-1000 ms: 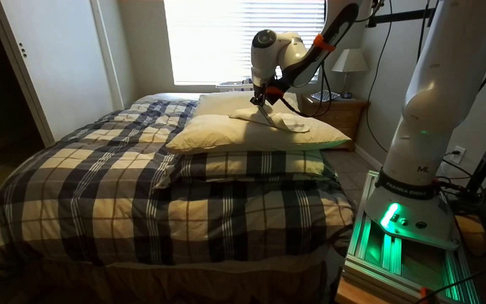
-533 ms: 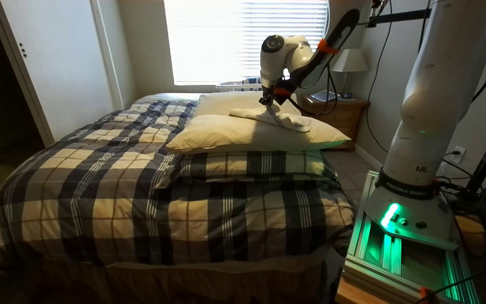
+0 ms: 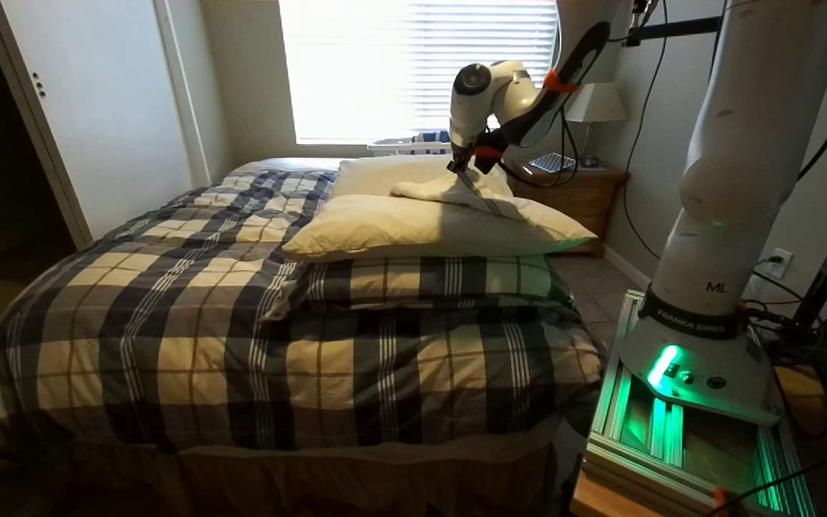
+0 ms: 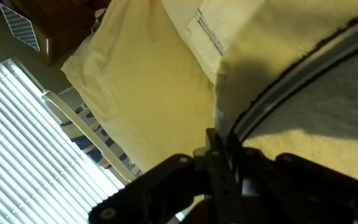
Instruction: Fold the towel into a triangle twice.
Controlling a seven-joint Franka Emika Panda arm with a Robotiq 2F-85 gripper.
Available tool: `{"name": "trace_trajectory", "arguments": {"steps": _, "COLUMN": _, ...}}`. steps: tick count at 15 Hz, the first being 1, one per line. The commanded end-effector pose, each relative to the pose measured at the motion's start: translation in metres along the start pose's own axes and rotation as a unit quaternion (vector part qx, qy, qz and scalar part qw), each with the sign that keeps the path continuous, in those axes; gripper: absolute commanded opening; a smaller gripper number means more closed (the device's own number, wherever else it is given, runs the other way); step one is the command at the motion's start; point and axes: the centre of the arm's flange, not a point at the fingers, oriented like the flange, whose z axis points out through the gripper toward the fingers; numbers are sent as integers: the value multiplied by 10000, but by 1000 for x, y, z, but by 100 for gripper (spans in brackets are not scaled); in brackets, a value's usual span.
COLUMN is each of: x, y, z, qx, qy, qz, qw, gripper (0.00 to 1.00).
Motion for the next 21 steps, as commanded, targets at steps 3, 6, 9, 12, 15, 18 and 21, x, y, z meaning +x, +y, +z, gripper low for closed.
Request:
{"name": "trace_trajectory", "arguments": {"steps": 3, "x": 1, "y": -2, "z": 4, "qx": -3, "qy": -16, "qz": -21, "qw": 10000, "gripper": 7}}
{"name": "trace_trajectory", "arguments": {"steps": 6, "x": 1, "y": -2, "z": 4, "qx": -3, "qy": -16, "qz": -21, "qw": 10000, "gripper": 7}}
{"name": "trace_trajectory", "arguments": {"steps": 9, "x": 0, "y": -1, "z": 9, "qx": -31, "qy": 0, "qz": -39, "qw": 10000, "gripper": 2}}
{"name": "trace_trajectory", "arguments": {"steps": 12, "x": -3, "y": 2, "z": 18, "qx": -37, "qy": 77, "qz": -134, "qw": 9999, "gripper": 2}}
{"name": "trace_trajectory", "arguments": {"steps": 15, "x": -7, "y": 6, "z": 30, "qx": -196, "qy": 58, "qz": -227, "qw": 9995, "gripper": 2}}
{"name": "trace_trajectory", "arguments": {"steps": 18, "x": -11, "y": 10, "z": 41, "qx": -223, "qy": 195, "qz": -376, "qw": 9989, "gripper": 2}}
{"name": "trace_trajectory", "arguments": {"steps": 21, "x": -13, "y": 6, "z": 52, "qx": -213, "qy": 300, "qz": -514, "qw": 9980, "gripper": 2}}
